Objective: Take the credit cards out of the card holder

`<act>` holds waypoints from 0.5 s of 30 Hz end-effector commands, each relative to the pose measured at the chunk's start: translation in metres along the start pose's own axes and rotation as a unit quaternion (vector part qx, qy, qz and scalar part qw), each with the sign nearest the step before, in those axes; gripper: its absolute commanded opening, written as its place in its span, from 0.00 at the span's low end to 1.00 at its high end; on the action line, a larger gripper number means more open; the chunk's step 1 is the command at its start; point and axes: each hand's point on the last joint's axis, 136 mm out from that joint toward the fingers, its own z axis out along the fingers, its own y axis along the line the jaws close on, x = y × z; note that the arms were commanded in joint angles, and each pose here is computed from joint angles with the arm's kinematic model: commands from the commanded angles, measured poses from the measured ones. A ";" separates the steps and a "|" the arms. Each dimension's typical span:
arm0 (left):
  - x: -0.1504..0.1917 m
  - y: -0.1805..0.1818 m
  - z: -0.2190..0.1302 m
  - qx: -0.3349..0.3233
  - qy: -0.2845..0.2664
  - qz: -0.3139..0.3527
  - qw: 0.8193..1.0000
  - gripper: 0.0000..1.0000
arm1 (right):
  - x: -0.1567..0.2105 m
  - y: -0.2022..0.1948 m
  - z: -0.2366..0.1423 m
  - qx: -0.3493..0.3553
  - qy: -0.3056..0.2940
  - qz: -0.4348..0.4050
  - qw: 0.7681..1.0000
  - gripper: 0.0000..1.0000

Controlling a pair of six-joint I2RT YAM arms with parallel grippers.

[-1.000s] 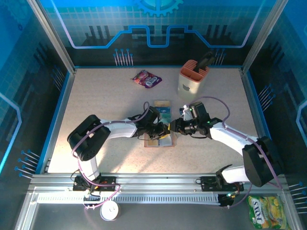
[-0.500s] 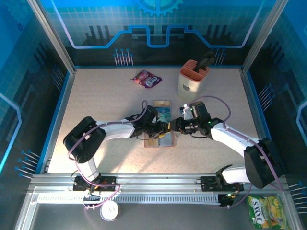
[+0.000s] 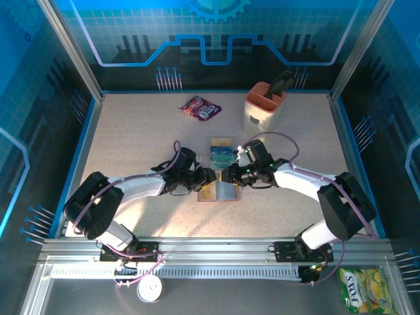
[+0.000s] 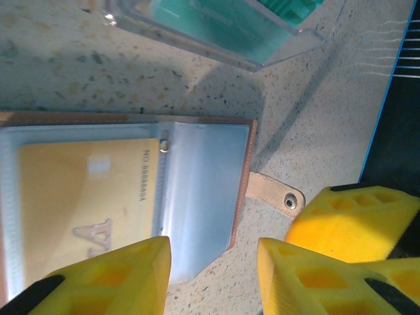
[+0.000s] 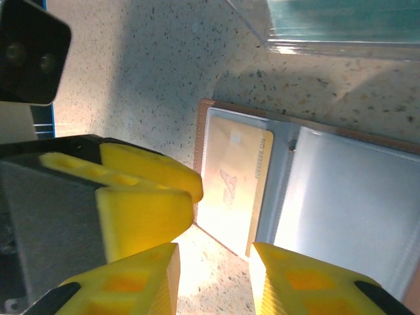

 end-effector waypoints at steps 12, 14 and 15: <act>-0.003 0.040 -0.025 -0.021 -0.027 -0.038 0.999 0.28 | 0.003 0.020 0.041 0.000 0.033 -0.013 0.999 0.34; -0.003 0.040 -0.023 -0.020 -0.023 -0.038 0.999 0.25 | 0.005 0.019 0.042 0.000 0.034 -0.012 0.999 0.34; -0.003 0.041 -0.021 -0.022 -0.021 -0.038 0.999 0.23 | 0.006 0.018 0.042 0.001 0.035 -0.012 0.999 0.34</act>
